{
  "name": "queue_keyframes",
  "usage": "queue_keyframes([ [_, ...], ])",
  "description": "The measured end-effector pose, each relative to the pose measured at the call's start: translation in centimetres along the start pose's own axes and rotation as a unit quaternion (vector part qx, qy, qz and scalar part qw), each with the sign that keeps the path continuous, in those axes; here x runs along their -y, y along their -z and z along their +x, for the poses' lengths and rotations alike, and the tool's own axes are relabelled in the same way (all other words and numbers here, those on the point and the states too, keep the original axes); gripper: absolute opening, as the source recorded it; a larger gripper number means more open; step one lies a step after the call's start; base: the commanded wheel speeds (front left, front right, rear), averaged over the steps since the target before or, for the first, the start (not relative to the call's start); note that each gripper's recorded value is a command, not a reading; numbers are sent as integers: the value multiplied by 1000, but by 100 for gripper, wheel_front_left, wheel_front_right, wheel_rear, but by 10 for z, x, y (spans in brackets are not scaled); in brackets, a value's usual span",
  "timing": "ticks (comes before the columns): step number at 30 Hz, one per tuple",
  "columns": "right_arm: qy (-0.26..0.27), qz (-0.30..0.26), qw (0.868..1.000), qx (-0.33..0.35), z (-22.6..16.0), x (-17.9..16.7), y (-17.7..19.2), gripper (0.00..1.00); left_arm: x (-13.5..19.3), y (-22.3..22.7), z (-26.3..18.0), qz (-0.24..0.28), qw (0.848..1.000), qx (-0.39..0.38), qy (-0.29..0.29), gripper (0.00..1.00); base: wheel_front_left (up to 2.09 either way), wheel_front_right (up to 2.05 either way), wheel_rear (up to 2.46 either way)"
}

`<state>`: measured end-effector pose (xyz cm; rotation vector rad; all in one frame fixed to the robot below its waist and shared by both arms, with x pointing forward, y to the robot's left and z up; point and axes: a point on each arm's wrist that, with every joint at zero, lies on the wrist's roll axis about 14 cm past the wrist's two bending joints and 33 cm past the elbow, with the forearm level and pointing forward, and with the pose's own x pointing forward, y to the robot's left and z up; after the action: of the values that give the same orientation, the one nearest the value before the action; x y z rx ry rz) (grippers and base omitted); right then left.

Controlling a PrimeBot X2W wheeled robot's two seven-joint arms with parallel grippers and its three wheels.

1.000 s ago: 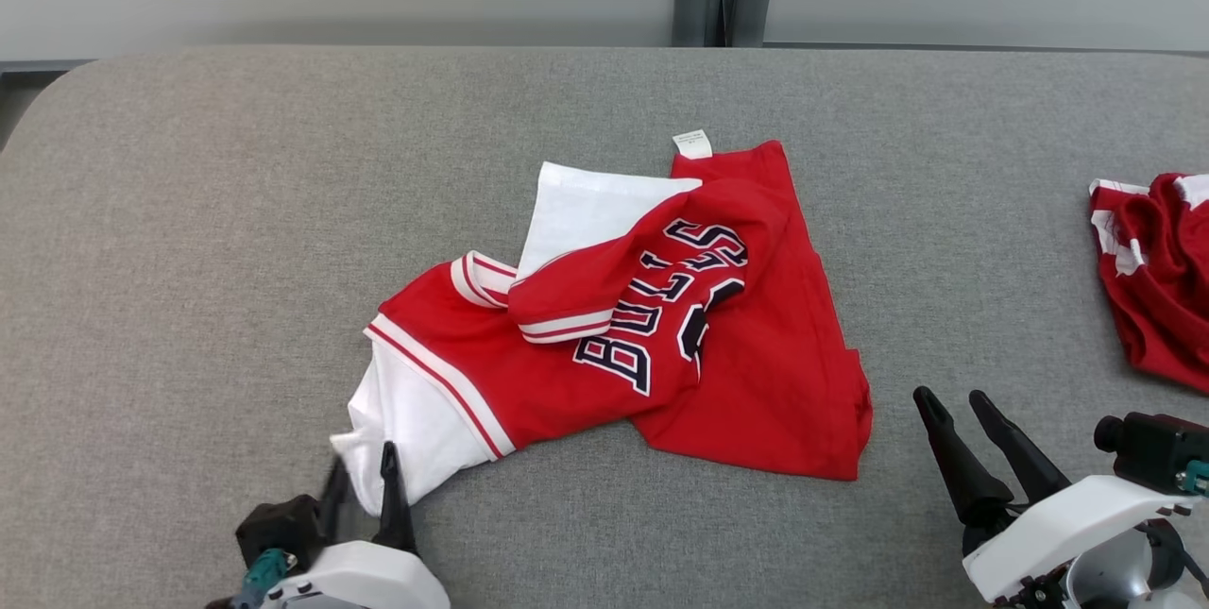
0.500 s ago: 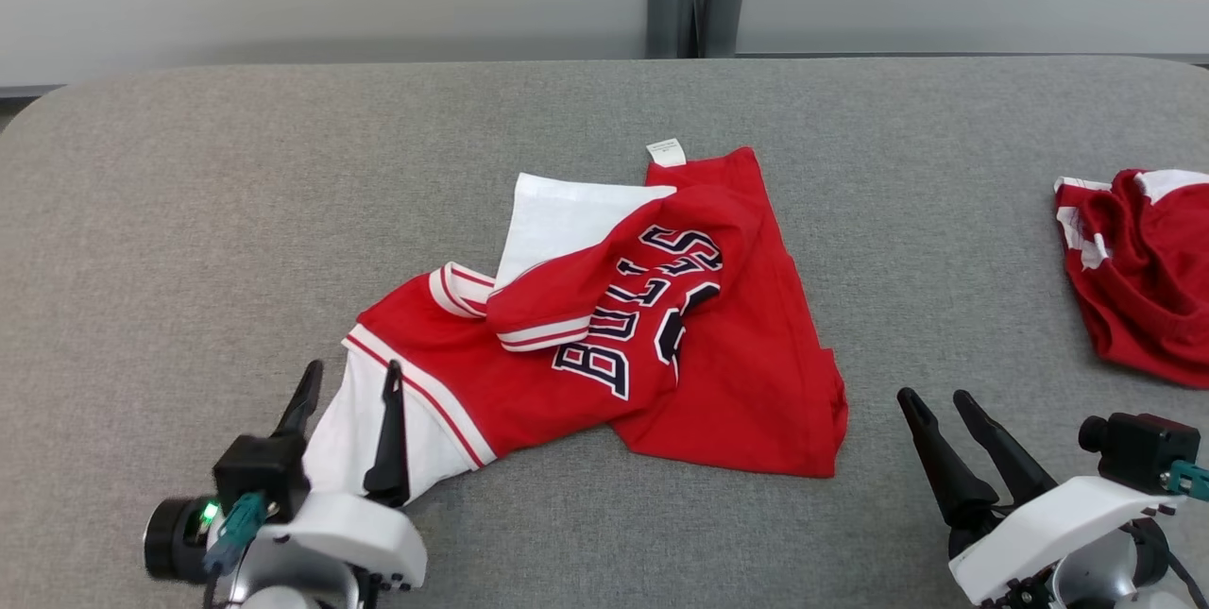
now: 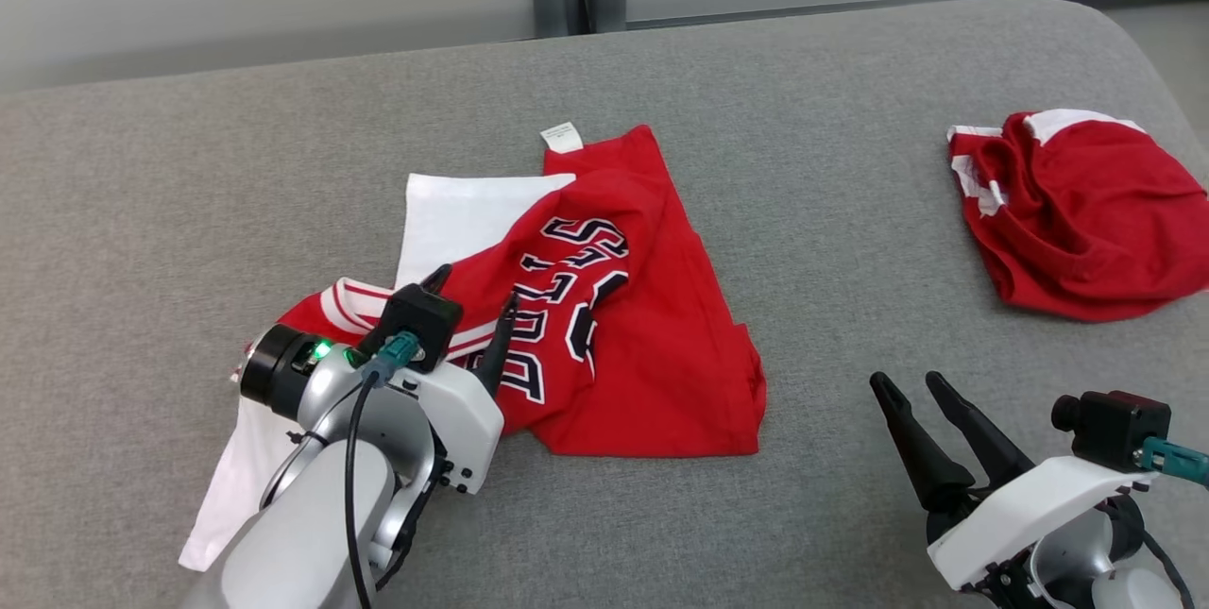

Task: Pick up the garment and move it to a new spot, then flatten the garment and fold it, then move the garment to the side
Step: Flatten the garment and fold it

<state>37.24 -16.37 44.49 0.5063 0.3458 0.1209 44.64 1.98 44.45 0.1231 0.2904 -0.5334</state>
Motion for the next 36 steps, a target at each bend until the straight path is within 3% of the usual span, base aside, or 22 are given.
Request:
queue_keyframes([
  [3, 13, 2, 1000, 4, -4, 8, -1, 100, -3, 12, 11, 11, 1000, -25, 0, 100, 0, 0, 0],
  [4, 17, 3, 1000, 5, -6, 11, -1, 100, -5, 15, 14, 15, 999, -30, -1, 96, 0, 0, 0],
  [5, 20, 3, 1000, 6, -7, 13, -2, 100, -6, 17, 17, 17, 999, -34, -2, 36, 0, 0, 0],
  [6, 23, 4, 1000, 6, -8, 15, -1, 100, -7, 20, 20, 16, 999, -39, -2, 9, 0, 0, 0],
  [7, 26, 4, 1000, 7, -9, 16, -1, 100, -7, 22, 21, 17, 999, -41, -1, 9, 0, 0, 0],
  [8, 27, 4, 1000, 7, -9, 17, -1, 100, -9, 24, 23, 17, 999, -44, -3, 0, 0, 0, 0],
  [14, 25, 4, 1000, 6, -8, 16, 0, 100, -43, 21, 27, 9, 998, -36, -45, 0, 0, 0, 0],
  [26, 3, -2, 1000, -11, 7, 5, 6, 100, -169, 1, 13, -43, 982, -14, -184, 0, 0, 0, 0],
  [36, 4, -5, 1000, -15, 10, 7, 7, 100, -220, 18, -2, -64, 964, -39, -255, 0, 0, 0, 0],
])
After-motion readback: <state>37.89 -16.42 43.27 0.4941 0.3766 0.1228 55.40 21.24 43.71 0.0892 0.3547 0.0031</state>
